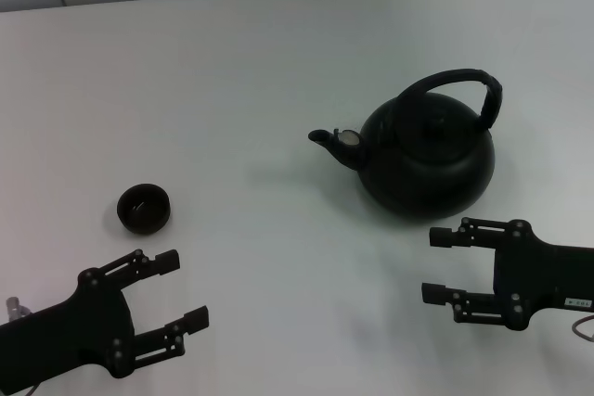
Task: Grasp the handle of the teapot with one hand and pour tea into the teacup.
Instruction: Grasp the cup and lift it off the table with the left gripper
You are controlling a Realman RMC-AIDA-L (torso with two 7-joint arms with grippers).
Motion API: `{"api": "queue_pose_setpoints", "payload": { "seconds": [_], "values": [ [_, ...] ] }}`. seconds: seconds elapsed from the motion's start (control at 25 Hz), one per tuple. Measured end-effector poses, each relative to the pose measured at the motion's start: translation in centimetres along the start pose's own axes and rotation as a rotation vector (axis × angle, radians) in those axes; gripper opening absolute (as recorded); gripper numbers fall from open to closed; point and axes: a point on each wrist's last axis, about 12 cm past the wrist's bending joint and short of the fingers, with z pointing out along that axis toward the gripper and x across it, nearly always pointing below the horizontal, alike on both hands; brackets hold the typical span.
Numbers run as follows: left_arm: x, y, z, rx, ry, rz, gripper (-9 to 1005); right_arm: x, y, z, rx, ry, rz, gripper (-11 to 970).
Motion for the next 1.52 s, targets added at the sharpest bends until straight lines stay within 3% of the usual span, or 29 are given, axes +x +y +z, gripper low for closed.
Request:
{"api": "queue_pose_setpoints", "payload": {
  "seconds": [0.8, 0.96, 1.04, 1.08, 1.16, 1.28, 1.52],
  "values": [
    [0.0, -0.3, 0.3, 0.003, -0.018, -0.013, 798, 0.0, 0.0, 0.0, 0.004, 0.003, 0.000, 692],
    [-0.4, 0.5, -0.2, -0.107, -0.091, 0.005, 795, 0.1, 0.0, -0.1, 0.005, 0.003, 0.000, 692],
    [-0.4, 0.5, -0.2, -0.107, -0.091, 0.005, 794, 0.0, 0.0, 0.0, 0.003, 0.002, -0.002, 692],
    [-0.7, 1.3, -1.0, -0.247, -0.164, 0.053, 793, 0.0, -0.1, 0.0, 0.003, 0.002, -0.004, 692],
    [-0.5, 1.7, -1.4, -0.357, -0.213, 0.081, 792, 0.0, -0.1, 0.0, 0.003, 0.001, -0.004, 691],
    [-0.4, 1.7, -1.6, -0.412, -0.244, 0.089, 790, -0.1, -0.1, 0.0, 0.005, -0.002, -0.005, 691],
    [0.0, 1.6, -1.3, -0.396, -0.203, 0.102, 786, -0.2, -0.3, 0.1, 0.009, -0.003, -0.011, 691]
  ]
}}
